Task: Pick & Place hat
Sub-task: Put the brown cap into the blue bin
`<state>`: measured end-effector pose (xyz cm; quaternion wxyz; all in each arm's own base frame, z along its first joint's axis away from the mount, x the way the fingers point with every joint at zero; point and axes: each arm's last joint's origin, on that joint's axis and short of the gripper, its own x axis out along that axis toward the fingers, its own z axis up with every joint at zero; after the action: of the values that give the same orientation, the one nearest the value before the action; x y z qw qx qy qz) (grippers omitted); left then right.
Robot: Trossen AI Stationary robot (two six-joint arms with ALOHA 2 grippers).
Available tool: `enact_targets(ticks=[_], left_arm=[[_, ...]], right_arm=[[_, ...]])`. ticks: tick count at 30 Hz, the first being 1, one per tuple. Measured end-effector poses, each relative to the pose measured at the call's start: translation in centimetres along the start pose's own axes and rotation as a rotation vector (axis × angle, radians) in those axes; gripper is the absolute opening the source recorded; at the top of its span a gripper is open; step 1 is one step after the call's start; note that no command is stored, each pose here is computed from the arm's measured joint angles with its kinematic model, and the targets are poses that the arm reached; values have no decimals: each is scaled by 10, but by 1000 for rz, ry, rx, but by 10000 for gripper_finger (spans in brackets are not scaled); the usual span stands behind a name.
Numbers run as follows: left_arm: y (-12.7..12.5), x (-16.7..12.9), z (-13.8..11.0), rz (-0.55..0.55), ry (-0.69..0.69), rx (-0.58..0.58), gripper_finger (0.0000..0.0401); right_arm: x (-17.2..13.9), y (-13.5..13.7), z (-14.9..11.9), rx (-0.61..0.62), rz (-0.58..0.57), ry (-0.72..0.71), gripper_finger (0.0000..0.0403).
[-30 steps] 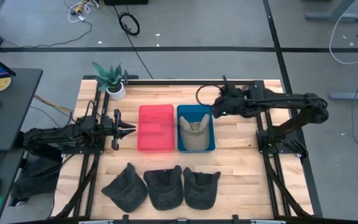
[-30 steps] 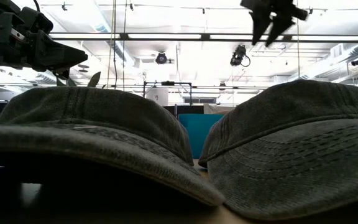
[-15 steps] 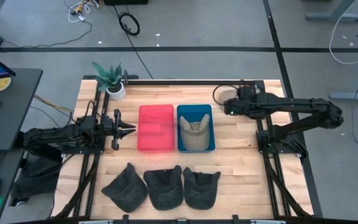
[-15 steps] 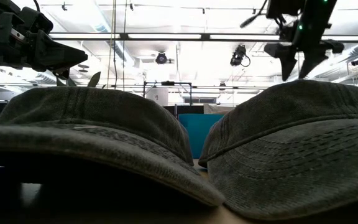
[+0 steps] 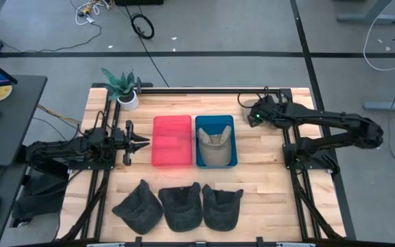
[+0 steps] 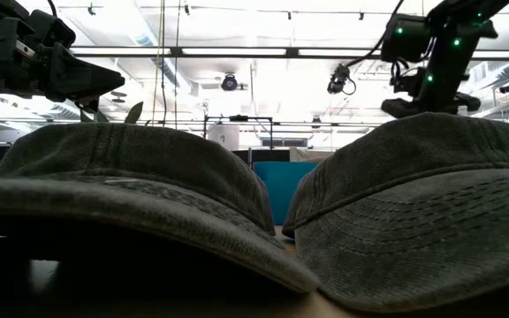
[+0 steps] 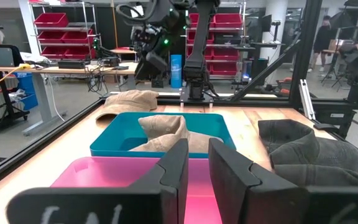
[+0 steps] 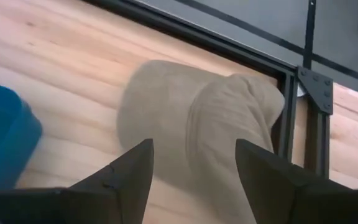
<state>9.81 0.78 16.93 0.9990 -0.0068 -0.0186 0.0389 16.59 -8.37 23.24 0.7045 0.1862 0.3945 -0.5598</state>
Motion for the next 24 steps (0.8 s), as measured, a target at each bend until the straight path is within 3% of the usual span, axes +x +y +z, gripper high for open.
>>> enact_targets(ticks=[13,20,24], left_arm=[[0,0,0,0,1,0,67],[0,0,0,0,1,0,67],[0,0,0,0,0,0,67]], right_arm=[[31,-26,1,198,-125,43,231],[52,-31,5,212,-25,7,231],[60,-40,4,241,-43,21,231]])
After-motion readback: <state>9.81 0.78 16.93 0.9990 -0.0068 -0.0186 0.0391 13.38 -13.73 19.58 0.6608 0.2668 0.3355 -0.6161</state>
